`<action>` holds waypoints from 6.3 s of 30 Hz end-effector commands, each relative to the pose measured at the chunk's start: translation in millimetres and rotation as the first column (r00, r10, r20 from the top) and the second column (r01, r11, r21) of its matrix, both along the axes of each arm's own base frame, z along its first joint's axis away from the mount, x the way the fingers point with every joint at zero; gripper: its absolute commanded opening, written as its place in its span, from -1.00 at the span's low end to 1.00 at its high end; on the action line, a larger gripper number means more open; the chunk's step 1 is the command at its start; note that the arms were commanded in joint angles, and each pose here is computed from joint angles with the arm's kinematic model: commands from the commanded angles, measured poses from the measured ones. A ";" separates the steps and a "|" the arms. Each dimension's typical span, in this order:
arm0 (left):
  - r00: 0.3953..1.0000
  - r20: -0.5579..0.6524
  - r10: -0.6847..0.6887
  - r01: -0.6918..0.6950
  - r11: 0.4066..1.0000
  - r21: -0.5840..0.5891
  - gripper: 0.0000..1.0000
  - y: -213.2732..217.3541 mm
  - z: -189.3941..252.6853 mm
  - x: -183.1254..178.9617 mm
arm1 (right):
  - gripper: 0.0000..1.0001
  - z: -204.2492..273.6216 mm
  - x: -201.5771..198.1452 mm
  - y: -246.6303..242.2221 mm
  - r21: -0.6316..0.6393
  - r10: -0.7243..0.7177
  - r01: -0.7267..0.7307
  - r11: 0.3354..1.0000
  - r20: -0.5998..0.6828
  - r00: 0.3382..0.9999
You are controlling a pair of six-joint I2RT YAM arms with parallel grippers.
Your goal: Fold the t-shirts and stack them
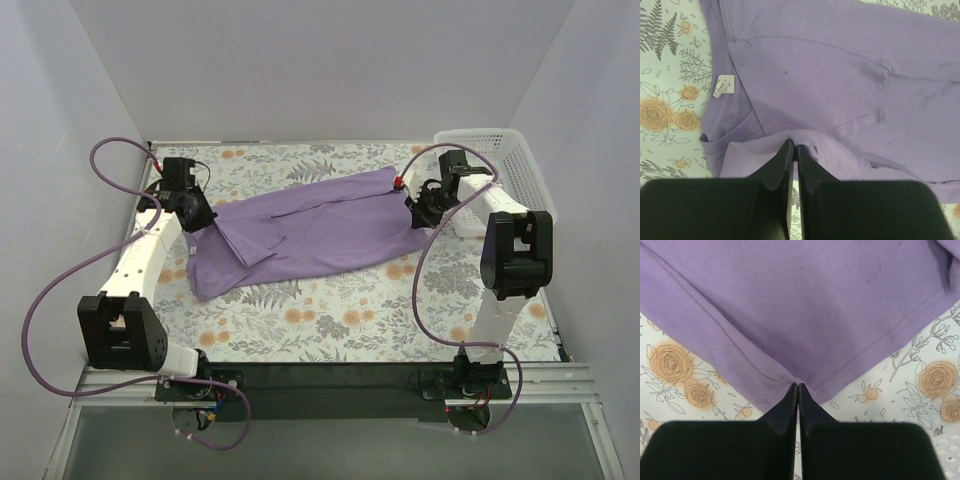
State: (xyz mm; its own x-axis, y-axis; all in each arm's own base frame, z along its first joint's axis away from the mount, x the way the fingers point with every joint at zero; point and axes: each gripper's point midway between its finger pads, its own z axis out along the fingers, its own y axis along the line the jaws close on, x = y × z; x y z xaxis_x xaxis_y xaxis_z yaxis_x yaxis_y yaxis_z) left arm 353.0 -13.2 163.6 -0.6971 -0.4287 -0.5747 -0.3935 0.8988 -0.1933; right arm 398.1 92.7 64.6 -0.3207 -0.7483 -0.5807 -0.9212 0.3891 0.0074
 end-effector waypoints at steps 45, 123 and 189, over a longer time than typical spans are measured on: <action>0.994 0.059 0.092 -0.091 0.995 -0.032 -1.00 40.1 -5.2 47.1 | -0.97 -3.0 65.4 -11.4 -0.127 -0.227 0.240 0.962 0.110 0.968; 0.933 0.143 -0.331 0.356 0.906 -0.229 -1.00 -23.0 14.5 88.5 | 0.33 84.8 -5.8 108.9 0.272 0.054 -0.089 0.958 0.132 0.990; 0.840 0.528 0.126 -0.175 0.984 0.042 0.96 55.8 41.7 -68.2 | 0.28 54.9 -54.5 459.5 0.255 0.129 -0.195 0.947 0.253 0.959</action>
State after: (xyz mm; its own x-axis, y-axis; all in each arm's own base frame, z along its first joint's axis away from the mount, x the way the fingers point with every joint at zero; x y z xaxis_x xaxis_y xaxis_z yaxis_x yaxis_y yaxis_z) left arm 284.1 31.8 176.3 -0.3302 -0.4486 -0.8305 -0.3696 0.8711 -0.3235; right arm 320.0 544.8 105.6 0.0460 -0.6247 -0.7795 -0.9853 0.1002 -0.1385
